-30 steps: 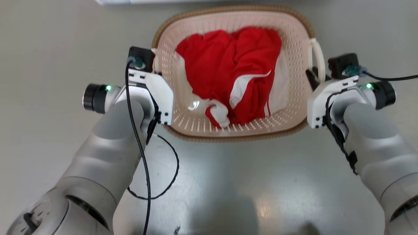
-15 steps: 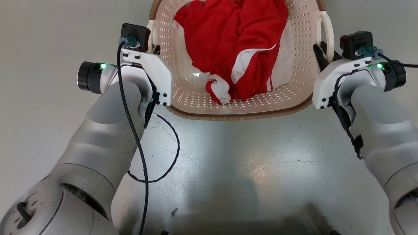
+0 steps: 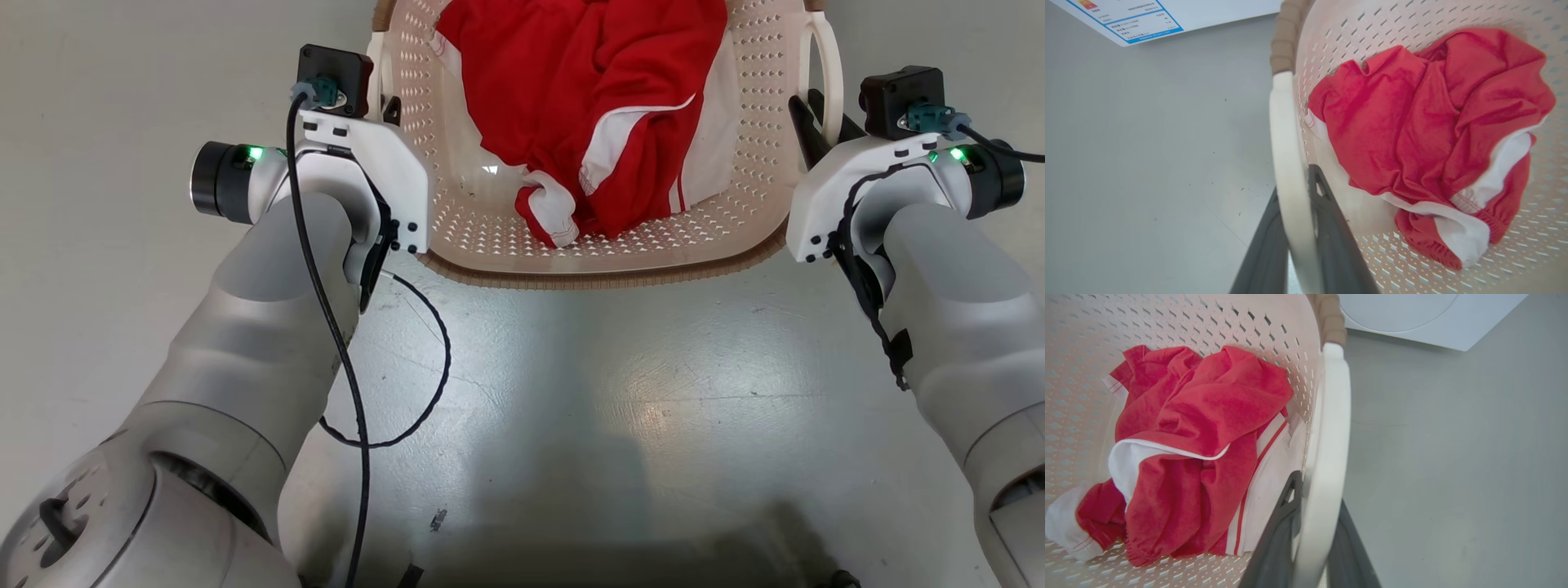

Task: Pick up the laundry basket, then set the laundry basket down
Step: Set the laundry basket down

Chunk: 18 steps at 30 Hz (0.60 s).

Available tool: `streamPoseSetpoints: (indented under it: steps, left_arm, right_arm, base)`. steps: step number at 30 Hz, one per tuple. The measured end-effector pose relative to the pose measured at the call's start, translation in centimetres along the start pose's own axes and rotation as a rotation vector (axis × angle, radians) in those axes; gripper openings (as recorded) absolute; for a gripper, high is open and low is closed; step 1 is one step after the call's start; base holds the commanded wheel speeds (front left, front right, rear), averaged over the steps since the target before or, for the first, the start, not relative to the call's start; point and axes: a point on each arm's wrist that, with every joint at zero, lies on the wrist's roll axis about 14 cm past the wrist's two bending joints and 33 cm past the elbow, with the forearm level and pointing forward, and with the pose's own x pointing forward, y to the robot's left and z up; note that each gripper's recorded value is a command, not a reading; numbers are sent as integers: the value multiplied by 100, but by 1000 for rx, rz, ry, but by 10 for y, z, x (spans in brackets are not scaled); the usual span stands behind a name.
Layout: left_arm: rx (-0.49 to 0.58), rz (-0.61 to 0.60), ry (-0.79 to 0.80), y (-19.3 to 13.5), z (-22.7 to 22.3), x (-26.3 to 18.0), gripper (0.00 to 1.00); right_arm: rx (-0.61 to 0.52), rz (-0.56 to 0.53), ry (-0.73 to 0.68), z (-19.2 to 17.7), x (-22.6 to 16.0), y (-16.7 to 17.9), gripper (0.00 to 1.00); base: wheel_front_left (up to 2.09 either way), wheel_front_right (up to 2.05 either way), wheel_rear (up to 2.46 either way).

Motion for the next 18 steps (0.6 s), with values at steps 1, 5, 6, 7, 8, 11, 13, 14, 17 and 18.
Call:
streamPoseSetpoints:
  steps: [1,5,6,7,8,11,13,14,17,18]
  left_arm:
    - [0,-1,2,0,-1,0,0]
    - [1,-2,7,-1,-3,2,0]
    - [1,-2,8,-1,-4,2,0]
    - [2,-2,9,-1,-4,3,0]
    - [3,-3,10,-1,-4,3,0]
    - [5,-4,12,-1,-5,4,0]
    - [4,-5,13,-1,-6,5,0]
    - [3,-6,14,-2,-6,5,0]
    - [-1,-6,15,-2,-6,5,0]
    - [0,-7,16,-2,-7,6,0]
  right_arm:
    - [-1,-1,1,0,0,0,0]
    - [-1,-4,4,-2,1,-1,0]
    - [-1,-4,4,-3,1,0,0]
    - [1,-3,5,-3,1,0,0]
    - [3,-4,5,-3,1,0,0]
    - [8,-6,5,-4,2,0,0]
    - [9,-8,6,-4,2,-1,0]
    - [9,-9,7,-5,2,-1,0]
    - [8,-10,8,-5,2,-1,0]
    - [8,-11,9,-6,2,-1,0]
  base:
    - [0,0,0]
    - [0,0,0]
    - [0,0,0]
    - [0,0,0]
    - [0,0,0]
    - [0,0,0]
    - [0,0,0]
    - [0,0,0]
    - [0,0,0]
    - [0,0,0]
